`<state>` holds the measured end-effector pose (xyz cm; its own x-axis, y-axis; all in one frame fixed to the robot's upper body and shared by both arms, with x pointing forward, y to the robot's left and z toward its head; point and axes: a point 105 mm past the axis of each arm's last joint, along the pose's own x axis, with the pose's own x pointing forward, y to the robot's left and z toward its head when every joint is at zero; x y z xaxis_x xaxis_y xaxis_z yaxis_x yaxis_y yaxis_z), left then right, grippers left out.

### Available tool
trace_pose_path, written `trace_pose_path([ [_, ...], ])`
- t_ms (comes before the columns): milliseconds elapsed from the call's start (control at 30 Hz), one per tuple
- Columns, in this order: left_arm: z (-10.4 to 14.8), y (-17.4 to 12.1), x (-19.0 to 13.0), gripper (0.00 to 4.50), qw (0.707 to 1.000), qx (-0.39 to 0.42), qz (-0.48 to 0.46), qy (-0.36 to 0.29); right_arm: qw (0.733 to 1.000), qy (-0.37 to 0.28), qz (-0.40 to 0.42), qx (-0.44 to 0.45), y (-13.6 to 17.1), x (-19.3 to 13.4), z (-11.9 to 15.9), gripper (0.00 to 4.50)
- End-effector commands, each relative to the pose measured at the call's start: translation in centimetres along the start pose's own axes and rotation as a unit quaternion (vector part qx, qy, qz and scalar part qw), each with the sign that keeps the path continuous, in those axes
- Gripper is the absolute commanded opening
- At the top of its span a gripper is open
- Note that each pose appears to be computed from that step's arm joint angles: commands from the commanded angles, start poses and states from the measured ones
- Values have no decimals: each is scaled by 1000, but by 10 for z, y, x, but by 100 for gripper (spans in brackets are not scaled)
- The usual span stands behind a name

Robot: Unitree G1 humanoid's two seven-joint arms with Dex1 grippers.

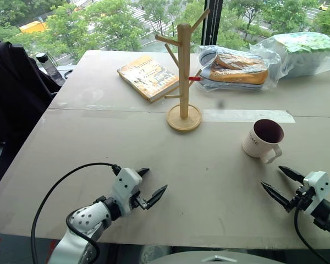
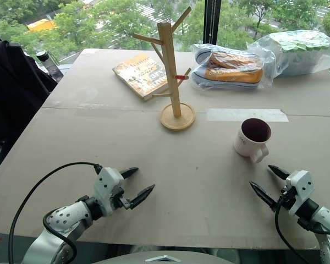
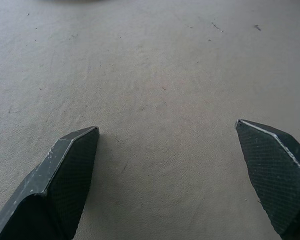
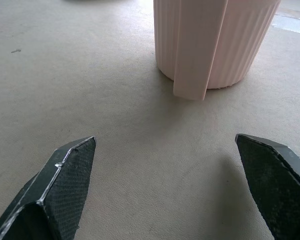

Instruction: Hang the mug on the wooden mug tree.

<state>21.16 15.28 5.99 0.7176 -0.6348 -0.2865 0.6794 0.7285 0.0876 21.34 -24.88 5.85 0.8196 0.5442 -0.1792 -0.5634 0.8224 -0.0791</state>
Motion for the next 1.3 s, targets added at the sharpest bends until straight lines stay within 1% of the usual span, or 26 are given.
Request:
trace_pose_path([
  [33, 12, -1, -2, 450, 1000, 6, -8, -19, 1000, -12, -4, -19, -4, -3, 9, 441],
  [133, 17, -3, -2, 450, 999, 1, -19, -32, 1000, -8, -2, -17, -2, -2, 8, 441],
  [633, 21, -4, 0, 450, 999, 3, -28, -38, 1000, -14, -13, -18, -2, 0, 11, 441],
  [767, 27, -4, 2, 450, 998, 17, -37, -44, 999, -30, -37, -7, -4, 3, 15, 441],
  [900, 42, -5, 5, 450, 996, 37, -58, -56, 995, -52, -89, 17, -10, 8, 23, 441],
  [1033, 71, -12, 12, 450, 989, 56, -112, -81, 976, -98, -188, 40, -14, 11, 33, 441],
  [1100, 81, -20, 14, 450, 983, 73, -145, -84, 968, -109, -220, 43, -13, 14, 36, 441],
  [1200, 92, -27, 16, 450, 977, 90, -176, -85, 963, -113, -241, 43, -7, 19, 37, 441],
  [1300, 103, -27, 19, 450, 972, 106, -188, -91, 957, -113, -262, 50, -4, 23, 34, 441],
])
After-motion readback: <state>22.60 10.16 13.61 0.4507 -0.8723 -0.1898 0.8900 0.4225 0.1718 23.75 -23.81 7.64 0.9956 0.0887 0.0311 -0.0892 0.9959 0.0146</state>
